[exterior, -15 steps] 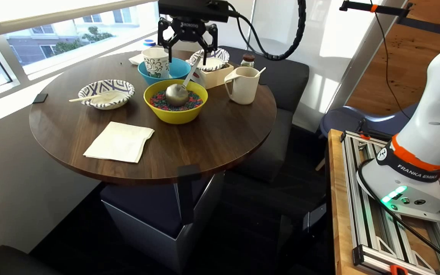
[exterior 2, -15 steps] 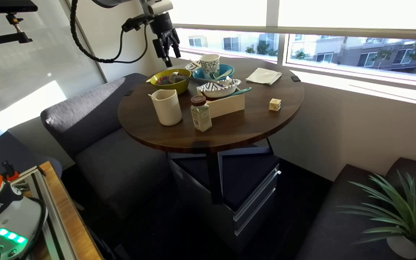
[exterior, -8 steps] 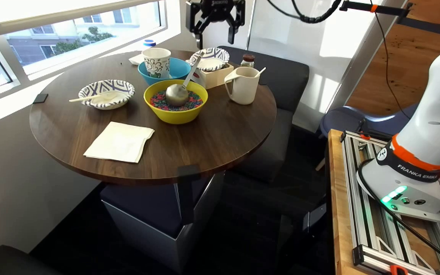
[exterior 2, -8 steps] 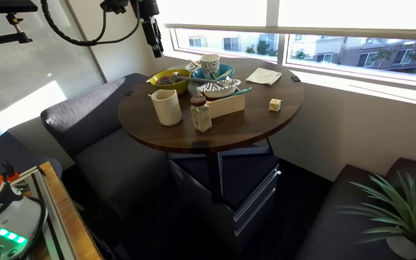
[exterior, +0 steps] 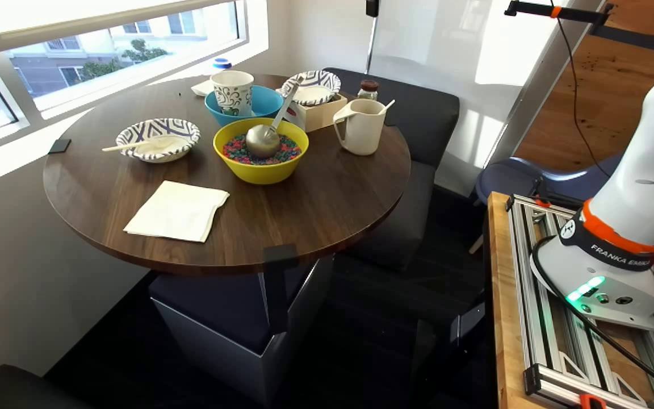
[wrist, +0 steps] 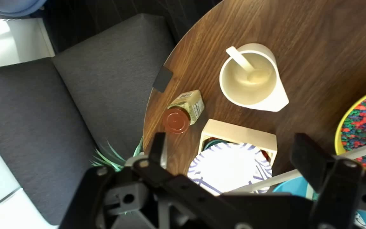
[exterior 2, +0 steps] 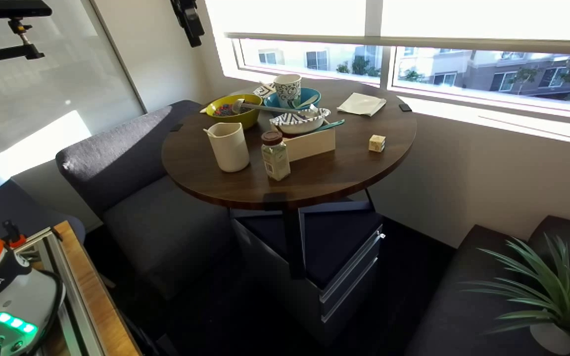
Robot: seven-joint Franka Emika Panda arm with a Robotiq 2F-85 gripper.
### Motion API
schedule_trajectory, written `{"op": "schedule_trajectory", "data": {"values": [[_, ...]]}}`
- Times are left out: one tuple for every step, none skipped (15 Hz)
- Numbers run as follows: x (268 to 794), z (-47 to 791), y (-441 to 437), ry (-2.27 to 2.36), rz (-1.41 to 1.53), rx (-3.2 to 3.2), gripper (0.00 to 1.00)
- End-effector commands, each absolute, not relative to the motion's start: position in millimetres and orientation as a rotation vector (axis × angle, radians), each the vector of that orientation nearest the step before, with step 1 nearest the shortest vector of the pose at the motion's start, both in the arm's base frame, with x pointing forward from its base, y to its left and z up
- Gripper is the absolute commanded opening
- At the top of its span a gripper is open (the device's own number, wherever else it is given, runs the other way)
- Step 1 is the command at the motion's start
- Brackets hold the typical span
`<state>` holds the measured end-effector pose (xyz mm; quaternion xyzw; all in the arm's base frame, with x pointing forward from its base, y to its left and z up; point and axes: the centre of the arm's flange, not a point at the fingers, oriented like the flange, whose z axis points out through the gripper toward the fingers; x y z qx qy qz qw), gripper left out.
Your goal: Use the silver ladle to place cereal from the yellow bowl into the coffee cup.
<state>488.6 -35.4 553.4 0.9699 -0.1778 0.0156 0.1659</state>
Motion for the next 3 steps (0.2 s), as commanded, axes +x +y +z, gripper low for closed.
{"op": "schedule_trajectory", "data": {"values": [[487.7,555.9,-35.6,-0.509,0.051,2.763,1.0],[488.5,555.3,-35.5,-0.509,0.049,2.763,1.0],[490.3,552.5,-35.4,-0.507,0.042,2.762,1.0]]}}
